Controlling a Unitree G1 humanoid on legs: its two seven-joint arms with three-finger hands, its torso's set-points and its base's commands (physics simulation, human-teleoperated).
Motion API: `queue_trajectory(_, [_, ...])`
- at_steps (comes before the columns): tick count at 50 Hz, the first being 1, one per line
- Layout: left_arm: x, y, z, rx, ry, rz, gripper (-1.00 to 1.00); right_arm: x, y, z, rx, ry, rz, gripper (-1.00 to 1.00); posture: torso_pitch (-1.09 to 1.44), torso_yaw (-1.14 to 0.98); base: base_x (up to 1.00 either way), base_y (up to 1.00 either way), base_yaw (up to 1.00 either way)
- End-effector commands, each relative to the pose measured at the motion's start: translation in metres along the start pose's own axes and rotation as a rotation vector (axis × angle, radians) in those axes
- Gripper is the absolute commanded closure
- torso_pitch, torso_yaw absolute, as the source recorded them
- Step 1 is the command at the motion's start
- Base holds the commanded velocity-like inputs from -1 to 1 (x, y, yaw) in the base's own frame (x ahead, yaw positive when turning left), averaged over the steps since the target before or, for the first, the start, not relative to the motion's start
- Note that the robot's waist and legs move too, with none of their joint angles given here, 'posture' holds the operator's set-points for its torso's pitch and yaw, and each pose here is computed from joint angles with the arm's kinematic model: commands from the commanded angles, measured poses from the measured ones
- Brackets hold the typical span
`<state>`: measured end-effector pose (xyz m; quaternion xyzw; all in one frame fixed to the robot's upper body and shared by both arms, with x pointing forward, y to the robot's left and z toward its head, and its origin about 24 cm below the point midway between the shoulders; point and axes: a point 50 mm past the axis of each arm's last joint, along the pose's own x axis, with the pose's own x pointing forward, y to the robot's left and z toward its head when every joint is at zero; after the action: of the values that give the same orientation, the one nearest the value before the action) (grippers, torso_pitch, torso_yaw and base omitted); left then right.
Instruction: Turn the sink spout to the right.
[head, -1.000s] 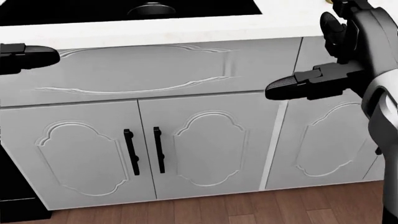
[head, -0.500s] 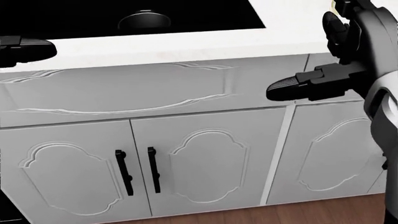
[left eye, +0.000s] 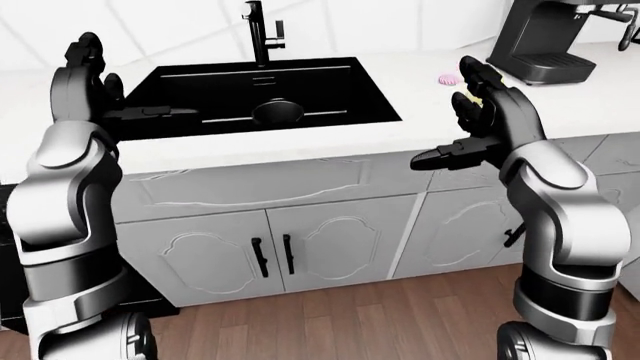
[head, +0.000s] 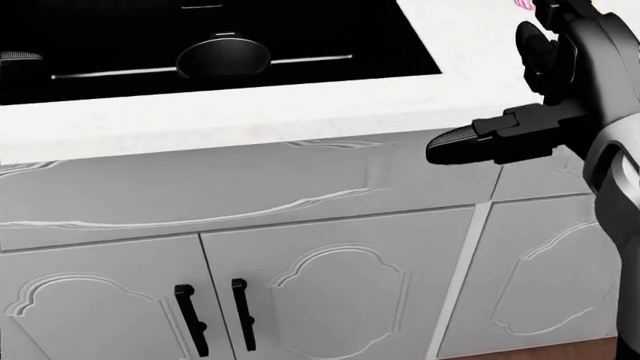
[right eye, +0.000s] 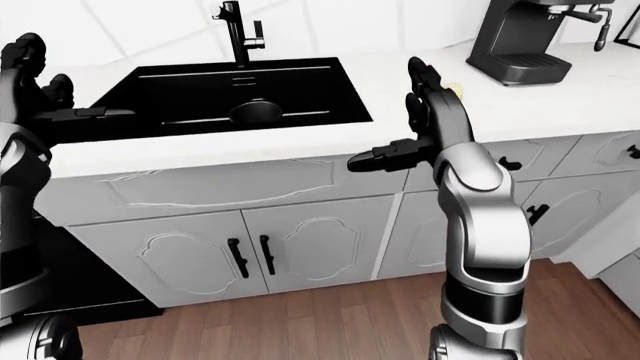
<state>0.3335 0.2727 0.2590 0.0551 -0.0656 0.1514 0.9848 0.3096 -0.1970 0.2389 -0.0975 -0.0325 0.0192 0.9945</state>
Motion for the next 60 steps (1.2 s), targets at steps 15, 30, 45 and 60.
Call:
queue_trajectory(15, [0.000,0.014,0.023,-0.018,-0.087,0.033,-1.00,-0.002,-0.005,0.016,-0.018,-0.070,-0.024,-1.00,0.00,0.00,0.21,0.00,0.00])
queue_trajectory(30, [0.000,0.029,0.026,-0.025,-0.087,0.067,-1.00,-0.004,-0.005,0.014,-0.016,-0.069,-0.026,-1.00,0.00,0.00,0.21,0.00,0.00])
queue_trajectory(45, [0.001,0.044,0.029,-0.030,-0.087,0.104,-1.00,-0.004,-0.005,0.016,-0.018,-0.069,-0.023,-1.00,0.00,0.00,0.21,0.00,0.00])
queue_trajectory(60, [0.001,0.052,0.034,-0.038,-0.095,0.124,-1.00,-0.005,-0.005,0.016,-0.019,-0.071,-0.023,-1.00,0.00,0.00,0.21,0.00,0.00])
